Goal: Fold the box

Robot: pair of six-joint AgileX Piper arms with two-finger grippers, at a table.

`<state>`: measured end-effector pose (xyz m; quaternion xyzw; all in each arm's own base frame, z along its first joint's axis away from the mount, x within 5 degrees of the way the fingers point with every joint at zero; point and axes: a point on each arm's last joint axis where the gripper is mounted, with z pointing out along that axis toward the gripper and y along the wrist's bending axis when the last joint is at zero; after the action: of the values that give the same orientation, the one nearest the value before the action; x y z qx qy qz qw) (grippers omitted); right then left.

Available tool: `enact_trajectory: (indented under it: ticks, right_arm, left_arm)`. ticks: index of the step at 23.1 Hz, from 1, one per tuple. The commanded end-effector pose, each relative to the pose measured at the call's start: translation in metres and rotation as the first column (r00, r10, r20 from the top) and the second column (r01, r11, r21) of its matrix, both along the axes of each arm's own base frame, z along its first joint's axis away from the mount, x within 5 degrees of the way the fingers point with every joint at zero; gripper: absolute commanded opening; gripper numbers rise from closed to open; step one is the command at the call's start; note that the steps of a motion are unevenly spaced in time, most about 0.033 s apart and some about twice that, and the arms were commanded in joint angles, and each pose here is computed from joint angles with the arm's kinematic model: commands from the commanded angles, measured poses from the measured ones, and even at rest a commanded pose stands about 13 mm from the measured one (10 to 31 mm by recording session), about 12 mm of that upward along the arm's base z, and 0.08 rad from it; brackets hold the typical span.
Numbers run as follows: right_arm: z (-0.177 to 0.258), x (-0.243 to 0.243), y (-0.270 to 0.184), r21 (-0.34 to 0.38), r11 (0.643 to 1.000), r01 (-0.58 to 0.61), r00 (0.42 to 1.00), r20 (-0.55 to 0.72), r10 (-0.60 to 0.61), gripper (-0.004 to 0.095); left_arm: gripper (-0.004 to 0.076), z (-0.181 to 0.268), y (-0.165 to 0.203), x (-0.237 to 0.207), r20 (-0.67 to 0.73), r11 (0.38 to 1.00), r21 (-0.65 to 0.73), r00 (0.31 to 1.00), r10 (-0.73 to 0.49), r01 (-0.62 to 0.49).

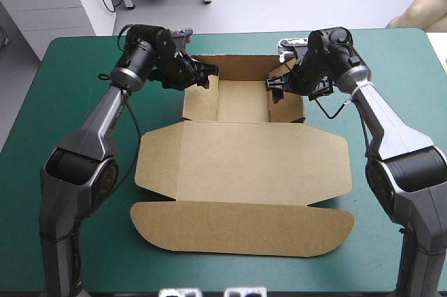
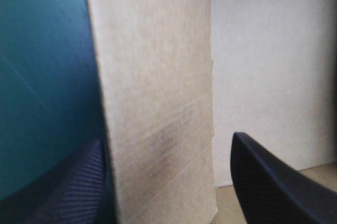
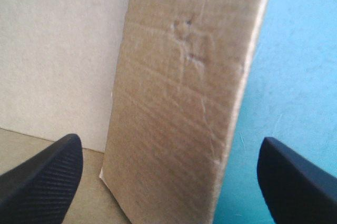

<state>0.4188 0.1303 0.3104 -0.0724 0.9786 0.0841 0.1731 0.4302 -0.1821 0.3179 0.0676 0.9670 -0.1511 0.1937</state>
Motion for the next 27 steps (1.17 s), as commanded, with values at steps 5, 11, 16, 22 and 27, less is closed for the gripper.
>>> enact_trajectory:
  ticks: [5, 11, 16, 22, 27]
  right_arm:
    - [0.071, -0.025, -0.012, 0.051, 0.999, 0.001, 0.986, 0.168, -0.009, 0.0833]
    - [0.098, -0.064, -0.024, 0.051, 0.999, 0.004, 0.978, 0.207, -0.015, 0.0833]
    - [0.065, -0.056, -0.022, 0.023, 1.000, -0.011, 0.989, 0.147, 0.008, 0.0833]
    - [0.036, -0.037, -0.016, 0.014, 1.000, -0.008, 0.995, 0.098, 0.007, 0.0832]
    - [0.011, -0.024, -0.013, 0.002, 1.000, -0.008, 0.999, 0.037, 0.008, 0.0776]
  left_arm:
    - [0.0334, 0.146, 0.065, -0.048, 0.322, 0.987, -0.145, 0.940, 0.114, -0.070]
    - [-0.0008, 0.238, 0.100, -0.148, 0.577, 0.987, -0.158, 0.814, 0.073, 0.023]
    - [-0.0008, 0.269, 0.119, -0.246, 0.704, 0.993, -0.075, 0.710, -0.014, 0.095]
    - [-0.0008, 0.231, 0.132, -0.298, 0.651, 0.995, -0.020, 0.757, -0.063, 0.099]
    - [-0.0008, 0.186, 0.139, -0.330, 0.608, 0.996, -0.023, 0.792, -0.056, 0.088]
